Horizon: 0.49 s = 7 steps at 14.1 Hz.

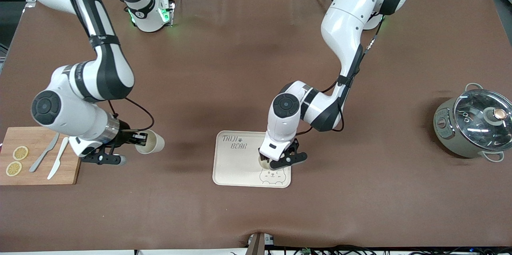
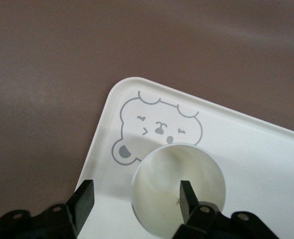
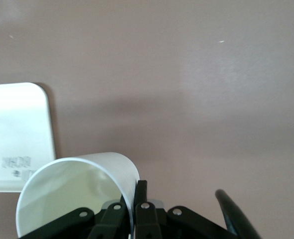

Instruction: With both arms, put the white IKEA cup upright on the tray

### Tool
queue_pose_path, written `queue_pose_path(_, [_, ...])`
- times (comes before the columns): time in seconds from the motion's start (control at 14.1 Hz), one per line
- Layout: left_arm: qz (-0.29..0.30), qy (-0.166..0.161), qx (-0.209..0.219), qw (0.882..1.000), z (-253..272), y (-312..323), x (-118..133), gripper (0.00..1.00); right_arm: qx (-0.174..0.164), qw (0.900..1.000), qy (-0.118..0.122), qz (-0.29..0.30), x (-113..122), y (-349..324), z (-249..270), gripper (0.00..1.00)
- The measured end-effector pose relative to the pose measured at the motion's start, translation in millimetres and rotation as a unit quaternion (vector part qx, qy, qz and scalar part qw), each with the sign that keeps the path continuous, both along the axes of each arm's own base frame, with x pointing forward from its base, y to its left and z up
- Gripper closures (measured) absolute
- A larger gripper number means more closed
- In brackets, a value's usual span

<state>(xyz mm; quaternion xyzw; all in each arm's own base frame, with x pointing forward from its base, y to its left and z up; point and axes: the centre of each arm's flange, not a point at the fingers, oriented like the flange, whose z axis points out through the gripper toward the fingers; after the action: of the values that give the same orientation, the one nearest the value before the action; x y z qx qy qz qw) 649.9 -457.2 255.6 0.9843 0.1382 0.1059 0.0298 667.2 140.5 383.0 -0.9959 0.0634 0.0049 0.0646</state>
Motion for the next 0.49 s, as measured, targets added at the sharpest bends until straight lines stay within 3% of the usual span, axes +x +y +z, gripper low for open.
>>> queue_pose_path(0.49, [0.009,0.028,0.018,0.999,80.4,8.1,-9.5,0.22,0.007,0.996,0.000,-0.087,-20.5,115.5,15.9,0.96])
